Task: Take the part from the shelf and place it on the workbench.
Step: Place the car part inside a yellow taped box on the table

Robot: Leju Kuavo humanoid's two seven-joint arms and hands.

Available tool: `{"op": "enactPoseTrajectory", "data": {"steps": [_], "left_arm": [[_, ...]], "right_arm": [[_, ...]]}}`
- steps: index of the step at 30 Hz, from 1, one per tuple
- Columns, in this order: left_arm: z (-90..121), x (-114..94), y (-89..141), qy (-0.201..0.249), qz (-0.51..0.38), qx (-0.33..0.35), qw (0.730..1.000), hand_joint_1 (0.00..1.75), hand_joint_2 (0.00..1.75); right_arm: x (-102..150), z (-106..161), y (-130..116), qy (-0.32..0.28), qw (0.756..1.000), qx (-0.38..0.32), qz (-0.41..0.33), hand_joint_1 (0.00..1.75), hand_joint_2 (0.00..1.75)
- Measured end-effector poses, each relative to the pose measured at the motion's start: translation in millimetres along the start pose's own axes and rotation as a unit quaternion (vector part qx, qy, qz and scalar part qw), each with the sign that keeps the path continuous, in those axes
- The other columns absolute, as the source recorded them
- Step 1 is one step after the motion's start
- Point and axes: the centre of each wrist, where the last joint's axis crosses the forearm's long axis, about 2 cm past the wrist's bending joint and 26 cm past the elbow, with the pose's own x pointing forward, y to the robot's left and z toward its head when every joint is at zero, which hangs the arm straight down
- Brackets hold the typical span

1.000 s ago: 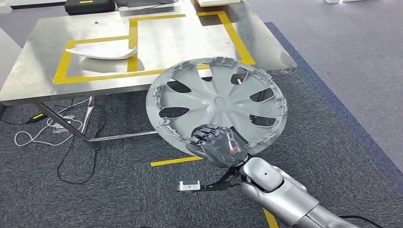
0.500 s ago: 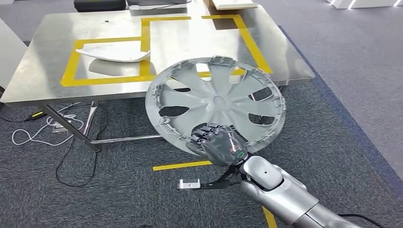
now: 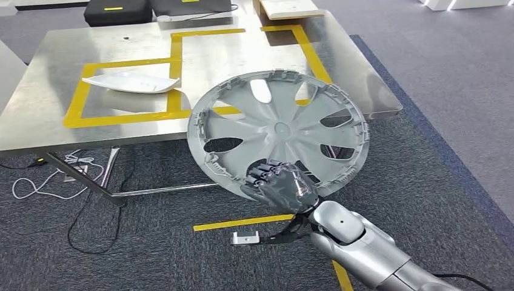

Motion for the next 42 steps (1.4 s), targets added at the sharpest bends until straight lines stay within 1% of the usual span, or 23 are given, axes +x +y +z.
{"op": "enactPoseTrajectory", "data": {"steps": [7,12,18,27,31,37,42], "left_arm": [[-2,2,9,-0.004,-0.002,0.009,1.000,0.00,1.75],[-2,0,9,-0.002,-0.003,0.009,1.000,0.00,1.75],[-2,3,7,-0.005,-0.005,0.007,1.000,0.00,1.75],[0,3,0,-0.002,-0.007,-0.003,1.000,0.00,1.75],[-1,4,2,-0.002,-0.011,-0.002,1.000,0.00,1.75],[-3,6,12,-0.006,-0.018,0.005,1.000,0.00,1.75],[-3,5,10,-0.005,-0.020,0.003,1.000,0.00,1.75]], "right_arm": [[1,0,0,-0.004,1.000,0.001,0.000,1.75,1.75],[2,1,1,-0.005,1.000,0.003,-0.001,1.75,1.75],[-1,-7,-2,-0.011,1.000,-0.005,0.003,1.75,1.75],[2,-2,0,-0.011,1.000,0.001,0.000,1.75,1.75],[1,-5,0,-0.014,1.000,-0.001,0.001,1.75,1.75],[1,-12,-1,-0.032,0.999,-0.002,0.004,1.75,1.75],[6,-15,0,-0.040,0.999,-0.002,0.001,1.75,1.75]]}}
